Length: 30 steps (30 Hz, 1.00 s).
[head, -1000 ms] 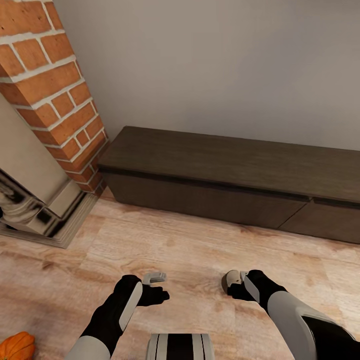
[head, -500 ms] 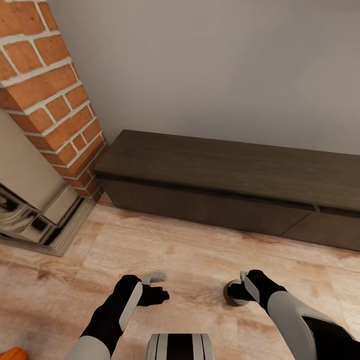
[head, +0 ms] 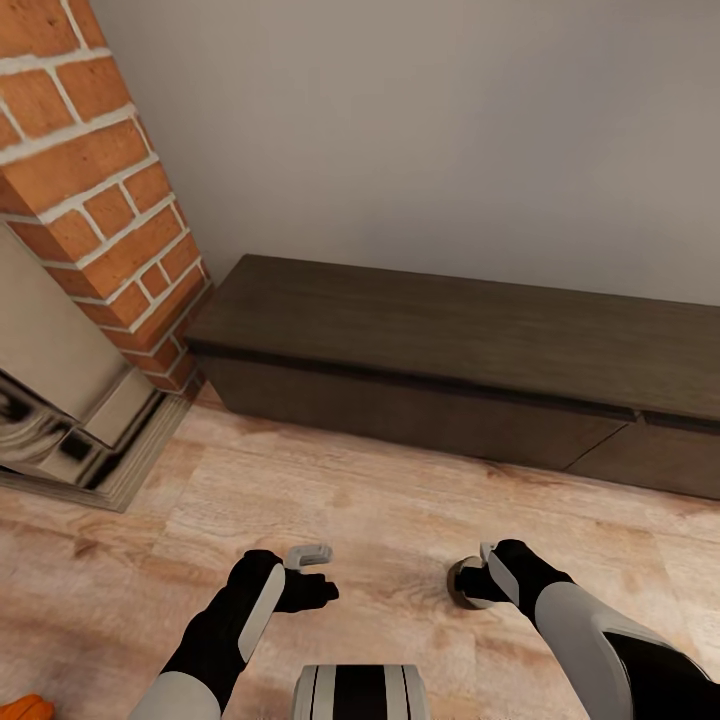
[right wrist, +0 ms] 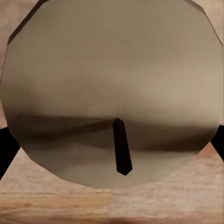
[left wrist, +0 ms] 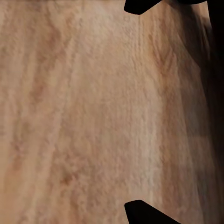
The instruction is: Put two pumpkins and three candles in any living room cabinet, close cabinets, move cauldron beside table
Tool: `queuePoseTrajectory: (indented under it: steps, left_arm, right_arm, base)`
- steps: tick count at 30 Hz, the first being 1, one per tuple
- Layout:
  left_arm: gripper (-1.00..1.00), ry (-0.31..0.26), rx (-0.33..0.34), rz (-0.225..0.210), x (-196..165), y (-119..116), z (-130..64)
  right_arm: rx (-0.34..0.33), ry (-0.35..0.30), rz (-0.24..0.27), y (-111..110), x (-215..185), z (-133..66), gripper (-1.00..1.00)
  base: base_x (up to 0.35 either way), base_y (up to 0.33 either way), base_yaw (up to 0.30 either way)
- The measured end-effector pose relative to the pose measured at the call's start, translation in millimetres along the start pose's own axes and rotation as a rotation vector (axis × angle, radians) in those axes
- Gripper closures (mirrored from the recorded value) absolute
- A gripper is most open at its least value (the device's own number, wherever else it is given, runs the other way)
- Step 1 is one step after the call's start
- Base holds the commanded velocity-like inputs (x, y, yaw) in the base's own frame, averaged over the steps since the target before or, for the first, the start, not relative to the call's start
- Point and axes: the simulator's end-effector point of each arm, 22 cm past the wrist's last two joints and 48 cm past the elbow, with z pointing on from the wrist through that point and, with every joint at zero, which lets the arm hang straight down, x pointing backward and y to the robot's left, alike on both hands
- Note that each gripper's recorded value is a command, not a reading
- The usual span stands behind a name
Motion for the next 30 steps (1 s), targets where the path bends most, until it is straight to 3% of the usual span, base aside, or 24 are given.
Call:
queuePoseTrajectory:
  steps: [25,26,30]
  left_arm:
    - [-1.00,0.012,0.002,-0.004,3.7,0.8,5.0]
    - [-1.00,0.012,0.003,-0.004,3.6,0.1,5.0]
    - [-1.00,0.011,0.004,-0.003,3.6,-0.8,5.0]
  right_arm:
    - [0.002,0.011,0.001,-1.4,3.9,5.5,-1.00]
    - [0.003,0.010,0.001,-1.8,3.7,5.5,1.00]
    - [0.002,0.009,0.002,-2.2,3.4,5.5,1.00]
  base:
    - [0.000,0.000,0.000]
    - [0.000,0.000,0.000]
    - [0.000,0.000,0.000]
